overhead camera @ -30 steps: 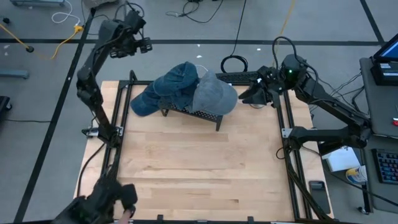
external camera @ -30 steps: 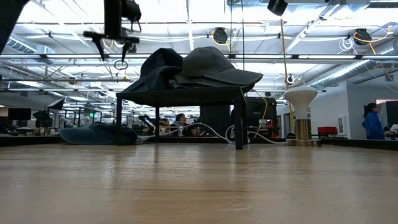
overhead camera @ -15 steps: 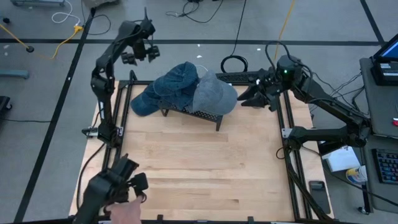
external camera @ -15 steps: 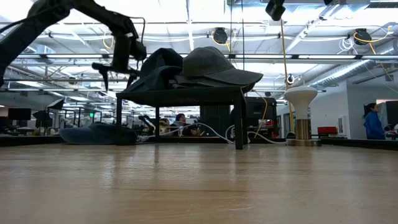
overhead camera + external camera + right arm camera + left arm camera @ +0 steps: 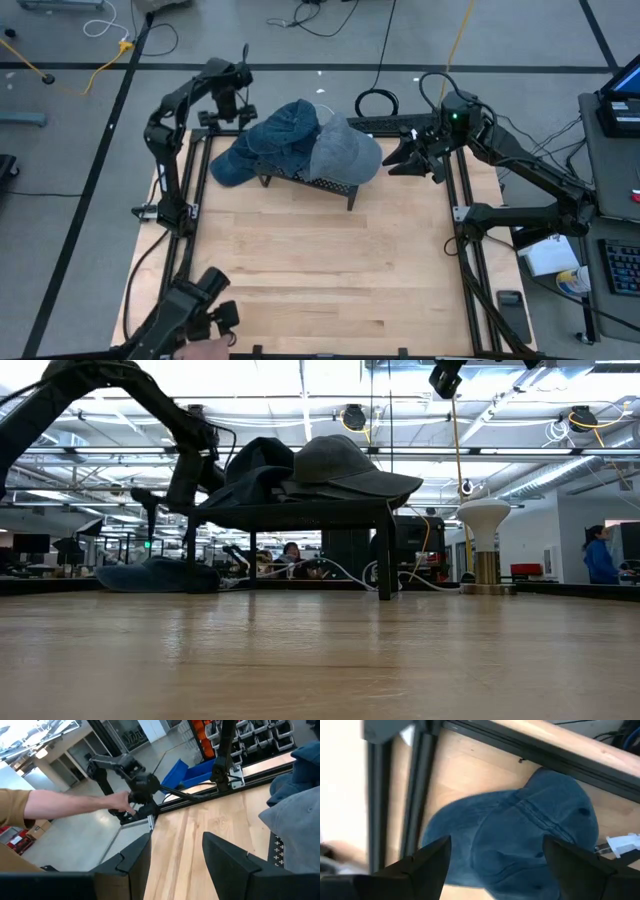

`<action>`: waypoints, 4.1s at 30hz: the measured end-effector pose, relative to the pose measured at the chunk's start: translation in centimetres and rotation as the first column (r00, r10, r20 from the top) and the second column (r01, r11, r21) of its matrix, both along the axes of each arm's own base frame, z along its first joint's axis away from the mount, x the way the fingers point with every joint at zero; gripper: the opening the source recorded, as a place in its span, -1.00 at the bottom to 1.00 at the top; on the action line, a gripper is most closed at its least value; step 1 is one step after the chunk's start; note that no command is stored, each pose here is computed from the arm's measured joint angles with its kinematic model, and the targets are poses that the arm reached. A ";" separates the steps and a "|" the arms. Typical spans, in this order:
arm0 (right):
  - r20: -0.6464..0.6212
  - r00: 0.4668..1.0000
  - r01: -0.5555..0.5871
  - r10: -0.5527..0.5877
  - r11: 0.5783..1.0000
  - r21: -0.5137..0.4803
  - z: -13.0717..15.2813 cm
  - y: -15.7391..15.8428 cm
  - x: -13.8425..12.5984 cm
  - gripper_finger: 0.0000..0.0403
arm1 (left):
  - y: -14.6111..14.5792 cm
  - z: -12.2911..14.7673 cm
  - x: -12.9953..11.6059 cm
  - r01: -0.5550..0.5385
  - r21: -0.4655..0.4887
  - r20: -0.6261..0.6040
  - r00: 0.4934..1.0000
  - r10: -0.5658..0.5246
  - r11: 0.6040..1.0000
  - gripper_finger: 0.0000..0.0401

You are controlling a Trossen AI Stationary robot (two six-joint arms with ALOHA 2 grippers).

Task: Pick & Place hat
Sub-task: Stack the blue cap on the blue cap on the shelf

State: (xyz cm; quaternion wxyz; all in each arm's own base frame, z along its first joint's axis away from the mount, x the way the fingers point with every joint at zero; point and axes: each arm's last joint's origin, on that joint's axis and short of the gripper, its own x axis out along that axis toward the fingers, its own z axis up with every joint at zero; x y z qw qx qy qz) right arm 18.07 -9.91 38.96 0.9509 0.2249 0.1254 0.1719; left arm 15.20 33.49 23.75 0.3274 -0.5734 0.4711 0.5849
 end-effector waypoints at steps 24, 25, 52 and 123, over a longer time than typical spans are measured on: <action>0.001 1.000 0.003 -0.003 1.000 0.004 0.0 0.0 0.0 -0.15 | -5.1 -4.7 -0.4 -0.003 0.045 0.069 0.998 0.000 0.999 0.63; 0.001 1.000 0.002 -0.002 1.000 0.004 0.0 0.0 0.0 -0.15 | -5.1 -4.7 -0.4 0.000 0.046 0.069 0.998 -0.003 0.999 0.62; 0.003 1.000 0.002 -0.002 1.000 0.000 0.0 0.0 0.0 -0.15 | -6.5 -4.4 -0.9 -0.056 -0.053 -0.081 0.995 0.051 0.997 0.48; -0.005 1.000 0.002 -0.002 1.000 0.008 0.0 0.0 0.0 -0.15 | -7.7 -1.6 -0.2 -0.088 0.142 -0.041 0.995 0.094 0.986 -0.71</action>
